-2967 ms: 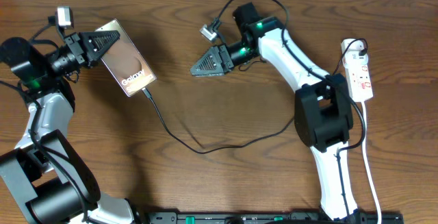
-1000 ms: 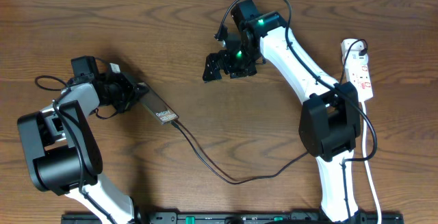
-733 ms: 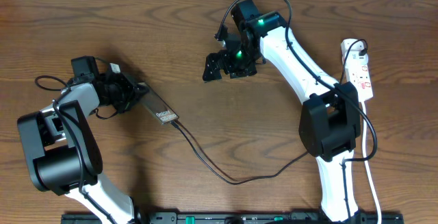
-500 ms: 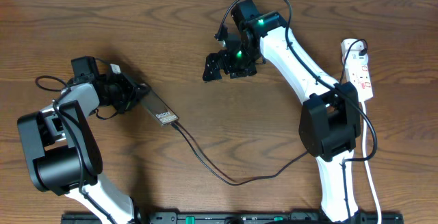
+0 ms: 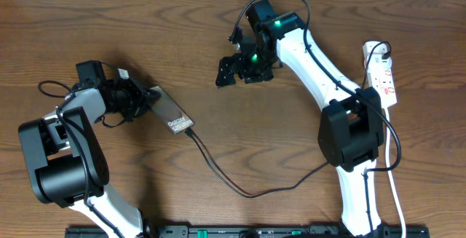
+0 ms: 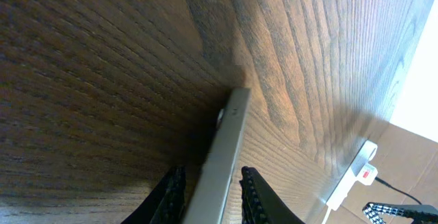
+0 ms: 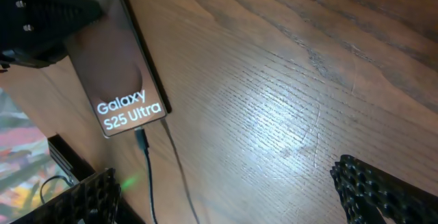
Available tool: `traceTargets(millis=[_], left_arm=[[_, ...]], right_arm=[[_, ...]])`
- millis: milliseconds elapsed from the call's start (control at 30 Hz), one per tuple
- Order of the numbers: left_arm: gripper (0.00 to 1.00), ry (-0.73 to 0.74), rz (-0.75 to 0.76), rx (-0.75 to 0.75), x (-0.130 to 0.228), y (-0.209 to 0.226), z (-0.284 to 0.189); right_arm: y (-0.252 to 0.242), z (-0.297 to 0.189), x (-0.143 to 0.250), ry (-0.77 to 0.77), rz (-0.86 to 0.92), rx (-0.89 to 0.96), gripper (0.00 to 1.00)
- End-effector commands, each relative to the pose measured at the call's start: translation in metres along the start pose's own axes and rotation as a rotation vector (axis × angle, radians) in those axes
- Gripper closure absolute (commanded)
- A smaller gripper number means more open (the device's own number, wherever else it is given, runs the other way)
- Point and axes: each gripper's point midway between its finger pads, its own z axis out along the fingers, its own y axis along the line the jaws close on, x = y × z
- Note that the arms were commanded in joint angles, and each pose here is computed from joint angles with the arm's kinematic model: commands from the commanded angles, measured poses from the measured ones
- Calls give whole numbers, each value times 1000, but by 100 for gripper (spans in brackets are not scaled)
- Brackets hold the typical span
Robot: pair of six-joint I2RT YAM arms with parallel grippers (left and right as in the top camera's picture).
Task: Plug charger to phone and switch on socket
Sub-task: 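Lower the phone flat onto the table with the left gripper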
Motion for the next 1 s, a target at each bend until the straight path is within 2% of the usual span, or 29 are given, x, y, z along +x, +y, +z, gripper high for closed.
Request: traceTargets(millis=[0,700,767,967], left_arm=[[76,16,-5,15,1,-2,2],[75,20,-9,12,2,-2,2],[71,22,-12,10,2,-1,2],[70,22,-12,10,3,-1,2]], right_arm=[[9,-10,-3,-24,-15,-5,0],[9,-10,-3,-24,-15,-5,1],[9,-10,-3,-24,-15,-5,1],[9,-10,-3,-24,-15,-5,1]])
